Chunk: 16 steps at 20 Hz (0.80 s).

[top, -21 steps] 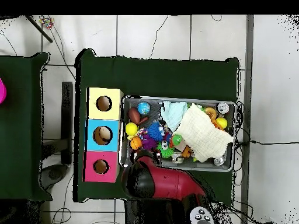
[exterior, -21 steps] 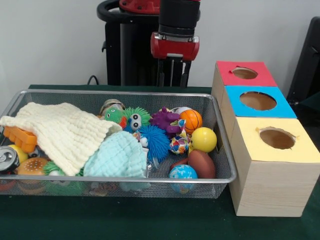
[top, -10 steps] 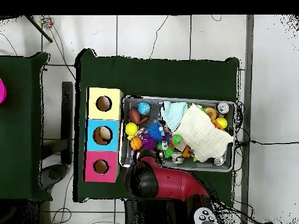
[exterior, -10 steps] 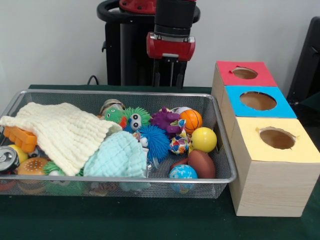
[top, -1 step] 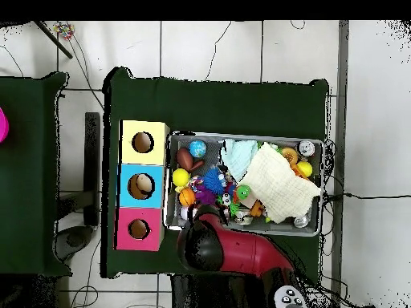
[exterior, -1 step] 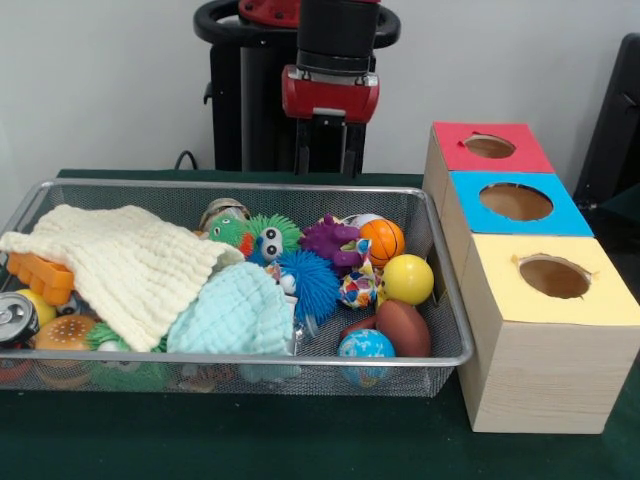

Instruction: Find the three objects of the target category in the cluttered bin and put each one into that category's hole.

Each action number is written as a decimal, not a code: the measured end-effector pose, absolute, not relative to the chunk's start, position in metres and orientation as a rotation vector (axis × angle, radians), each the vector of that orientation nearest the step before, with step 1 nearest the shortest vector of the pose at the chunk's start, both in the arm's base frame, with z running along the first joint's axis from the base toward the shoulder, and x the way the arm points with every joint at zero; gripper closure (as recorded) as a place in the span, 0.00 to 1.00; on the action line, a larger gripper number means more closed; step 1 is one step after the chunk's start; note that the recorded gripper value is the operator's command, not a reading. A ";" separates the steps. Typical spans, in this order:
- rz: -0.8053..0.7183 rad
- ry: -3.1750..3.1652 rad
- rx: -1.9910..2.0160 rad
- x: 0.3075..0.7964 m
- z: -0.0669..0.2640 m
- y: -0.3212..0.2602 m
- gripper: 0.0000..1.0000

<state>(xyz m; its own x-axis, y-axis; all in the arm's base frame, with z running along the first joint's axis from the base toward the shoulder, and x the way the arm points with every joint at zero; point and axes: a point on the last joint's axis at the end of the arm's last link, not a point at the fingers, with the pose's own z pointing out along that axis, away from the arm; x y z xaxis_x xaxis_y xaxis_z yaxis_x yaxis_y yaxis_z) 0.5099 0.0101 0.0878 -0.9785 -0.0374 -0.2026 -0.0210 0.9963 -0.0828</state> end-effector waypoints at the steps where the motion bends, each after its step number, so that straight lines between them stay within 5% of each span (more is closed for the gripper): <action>1: -0.118 2.932 -0.043 0.510 0.088 0.010 0.00; 16: -0.103 2.918 -0.065 0.514 0.088 0.019 0.00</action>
<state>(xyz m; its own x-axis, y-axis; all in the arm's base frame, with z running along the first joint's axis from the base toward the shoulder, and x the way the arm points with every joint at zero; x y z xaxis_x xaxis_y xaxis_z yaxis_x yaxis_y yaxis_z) 0.5139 0.0190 0.0881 -0.9747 -0.0516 -0.2174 -0.0362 0.9966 -0.0745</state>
